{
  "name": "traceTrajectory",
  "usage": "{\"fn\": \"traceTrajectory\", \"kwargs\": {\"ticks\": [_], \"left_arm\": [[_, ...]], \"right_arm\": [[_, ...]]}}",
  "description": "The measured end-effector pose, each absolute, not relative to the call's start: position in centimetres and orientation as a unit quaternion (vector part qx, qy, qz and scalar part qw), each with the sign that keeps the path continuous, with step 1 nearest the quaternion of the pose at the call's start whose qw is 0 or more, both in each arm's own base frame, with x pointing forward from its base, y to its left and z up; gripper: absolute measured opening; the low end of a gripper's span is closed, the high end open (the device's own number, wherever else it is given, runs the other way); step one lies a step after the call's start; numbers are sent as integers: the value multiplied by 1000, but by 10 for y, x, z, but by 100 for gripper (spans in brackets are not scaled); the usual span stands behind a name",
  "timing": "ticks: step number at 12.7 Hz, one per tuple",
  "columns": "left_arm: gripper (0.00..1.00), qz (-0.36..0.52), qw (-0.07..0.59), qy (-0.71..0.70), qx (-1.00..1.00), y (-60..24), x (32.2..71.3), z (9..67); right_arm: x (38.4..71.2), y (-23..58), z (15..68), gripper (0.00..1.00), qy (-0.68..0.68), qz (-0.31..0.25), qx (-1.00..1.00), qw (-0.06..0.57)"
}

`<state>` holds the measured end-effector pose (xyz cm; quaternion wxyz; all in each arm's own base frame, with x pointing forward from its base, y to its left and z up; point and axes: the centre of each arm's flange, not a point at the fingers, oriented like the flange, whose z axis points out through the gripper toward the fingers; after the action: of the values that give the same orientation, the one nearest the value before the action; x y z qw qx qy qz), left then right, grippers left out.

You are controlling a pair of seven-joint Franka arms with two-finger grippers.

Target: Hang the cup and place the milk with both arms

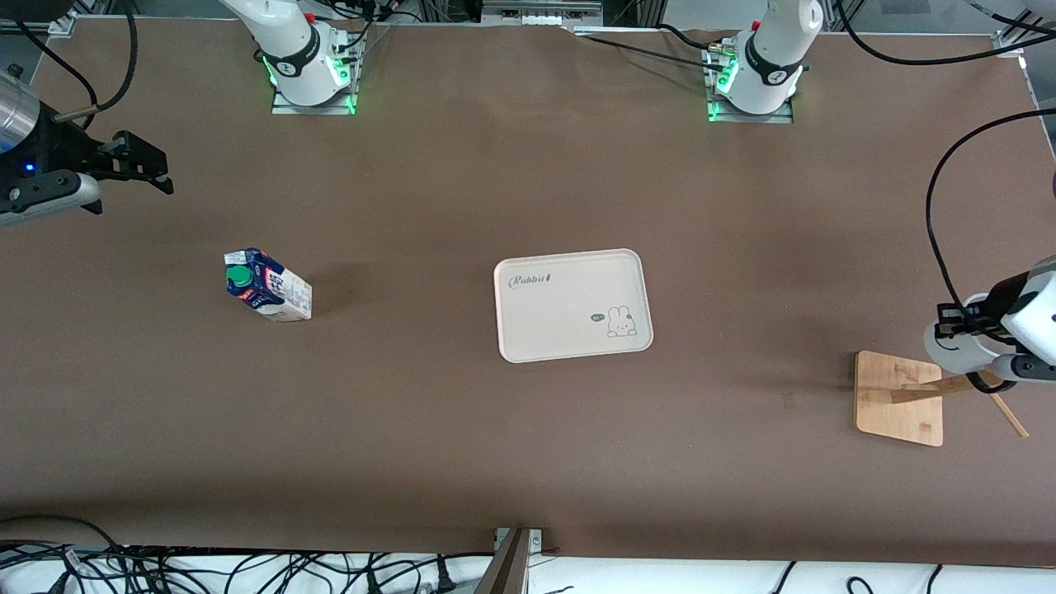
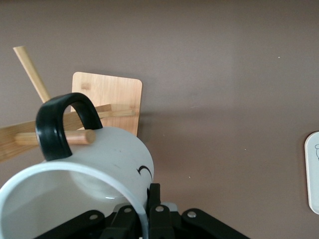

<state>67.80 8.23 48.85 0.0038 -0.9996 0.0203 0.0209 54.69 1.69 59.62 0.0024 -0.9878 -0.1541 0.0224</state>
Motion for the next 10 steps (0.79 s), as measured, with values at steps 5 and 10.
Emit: {"fn": "traceTrajectory", "kwargs": {"ticks": [5,10], "left_arm": [[21,40,1,9,-999,101,671,486],[78,30,-4,42,-999,59,676,497]], "right_arm": [[548,21,605,100,-159,9,-987,-4],[553,15,614,100,-127,-3,-992,-6]]}}
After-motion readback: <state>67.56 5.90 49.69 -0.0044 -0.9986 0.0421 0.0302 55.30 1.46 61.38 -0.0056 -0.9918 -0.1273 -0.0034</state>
